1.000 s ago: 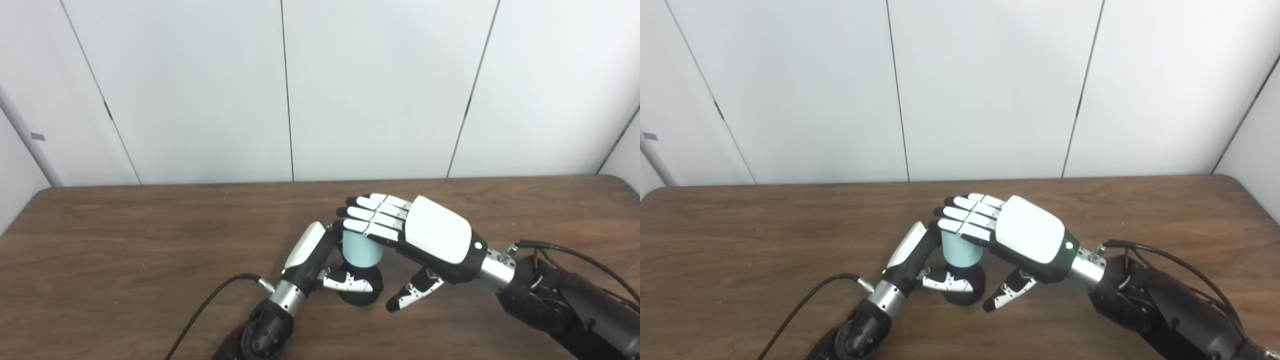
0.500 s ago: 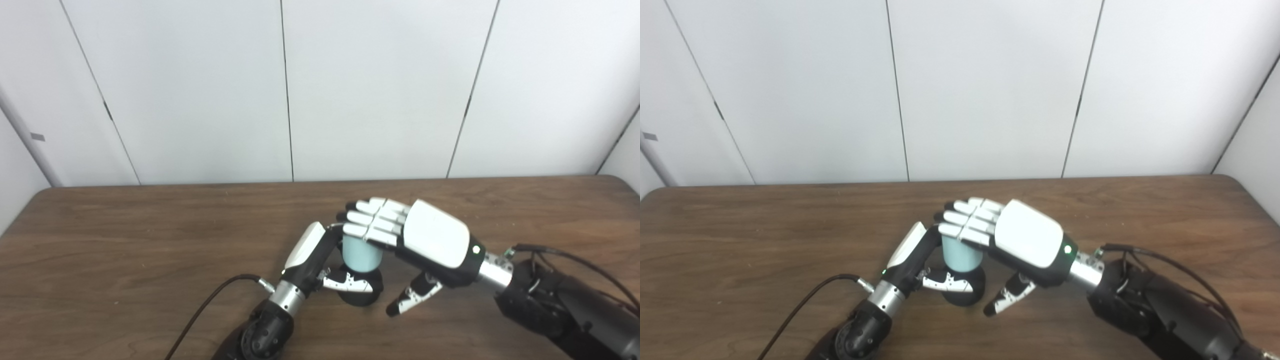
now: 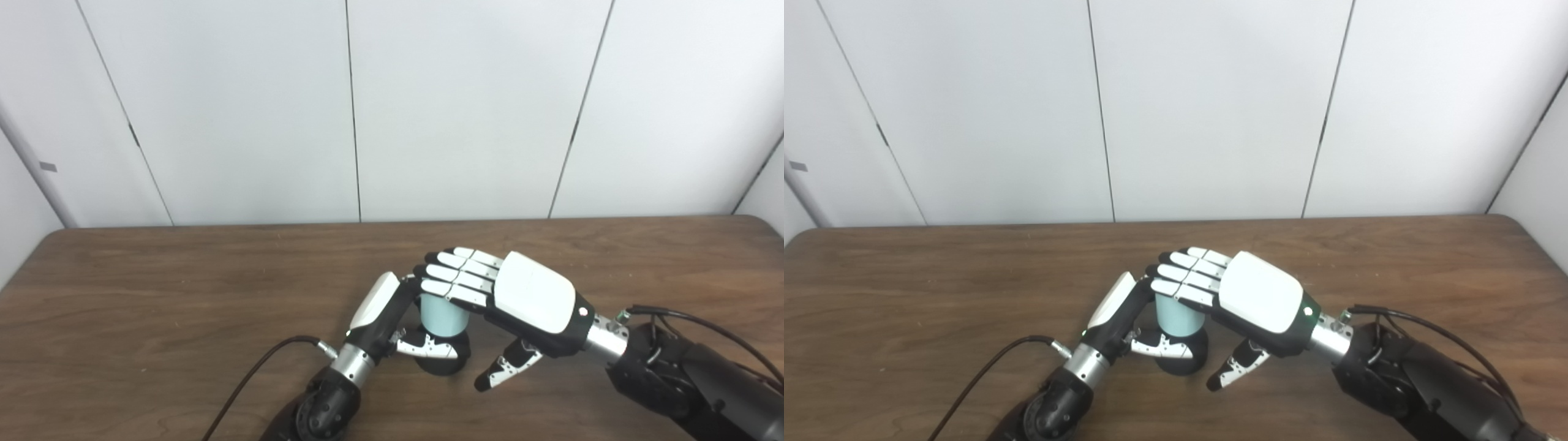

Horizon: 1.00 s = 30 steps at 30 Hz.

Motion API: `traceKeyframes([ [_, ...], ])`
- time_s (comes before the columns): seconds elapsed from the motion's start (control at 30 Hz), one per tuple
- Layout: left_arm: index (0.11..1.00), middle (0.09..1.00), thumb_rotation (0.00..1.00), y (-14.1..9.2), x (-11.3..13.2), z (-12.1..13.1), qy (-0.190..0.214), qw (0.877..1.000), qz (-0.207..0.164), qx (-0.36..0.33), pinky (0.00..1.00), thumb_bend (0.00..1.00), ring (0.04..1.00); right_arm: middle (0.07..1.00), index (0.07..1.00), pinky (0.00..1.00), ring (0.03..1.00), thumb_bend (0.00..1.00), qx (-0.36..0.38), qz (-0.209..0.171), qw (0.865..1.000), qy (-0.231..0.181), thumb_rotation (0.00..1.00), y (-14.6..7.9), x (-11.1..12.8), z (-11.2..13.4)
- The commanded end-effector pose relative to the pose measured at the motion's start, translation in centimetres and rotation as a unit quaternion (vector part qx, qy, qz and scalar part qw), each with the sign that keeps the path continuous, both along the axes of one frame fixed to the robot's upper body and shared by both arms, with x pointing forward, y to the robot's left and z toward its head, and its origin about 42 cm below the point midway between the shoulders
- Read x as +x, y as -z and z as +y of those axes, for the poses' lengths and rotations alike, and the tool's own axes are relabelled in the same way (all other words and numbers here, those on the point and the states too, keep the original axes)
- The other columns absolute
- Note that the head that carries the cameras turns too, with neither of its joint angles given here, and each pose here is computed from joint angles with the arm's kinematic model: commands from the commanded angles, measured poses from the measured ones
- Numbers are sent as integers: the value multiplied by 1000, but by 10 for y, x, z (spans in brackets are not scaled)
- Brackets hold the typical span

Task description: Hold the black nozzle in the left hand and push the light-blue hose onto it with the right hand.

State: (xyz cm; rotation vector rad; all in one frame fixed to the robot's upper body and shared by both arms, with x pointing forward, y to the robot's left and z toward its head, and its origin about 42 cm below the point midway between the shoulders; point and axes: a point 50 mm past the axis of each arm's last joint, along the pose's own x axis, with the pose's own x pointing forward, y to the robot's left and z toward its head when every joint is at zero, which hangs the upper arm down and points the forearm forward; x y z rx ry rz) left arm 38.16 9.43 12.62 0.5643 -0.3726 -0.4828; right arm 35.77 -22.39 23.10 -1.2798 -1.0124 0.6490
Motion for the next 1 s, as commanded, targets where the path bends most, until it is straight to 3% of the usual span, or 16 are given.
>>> traceKeyframes([
  [0.0,491,493,77,64,-32,24,-16,993,99,68,333,511,420,935,925,911,943,708,-65,22,998,1,233,21,-9,-10],
  [0.17,491,498,77,64,-33,24,-16,993,98,70,336,511,425,997,995,994,997,737,-5,-21,1000,4,259,2,-13,-10],
  [0.23,491,500,77,64,-33,24,-15,993,97,71,336,511,425,1000,999,999,1000,775,40,-41,998,5,329,-3,-13,-7],
  [0.3,491,495,77,64,-33,24,-14,993,95,72,337,511,426,1000,1000,1000,1000,846,100,-63,993,5,476,-9,-12,-2],
  [0.43,491,484,74,65,-32,24,-12,993,95,74,338,510,417,1000,1000,1000,1000,957,219,-92,971,7,635,-27,-9,7],
  [0.6,491,478,74,63,-32,22,-12,993,94,72,332,510,406,1000,1000,1000,1000,1000,289,-101,949,72,846,-28,-5,-7],
  [0.7,491,484,76,62,-33,22,-13,993,95,70,331,511,406,1000,1000,1000,1000,1000,311,-94,938,119,895,-24,-8,-21],
  [0.97,491,493,77,61,-35,26,-7,993,92,70,359,511,437,1000,1000,1000,1000,998,367,-9,916,164,830,11,-26,-40],
])
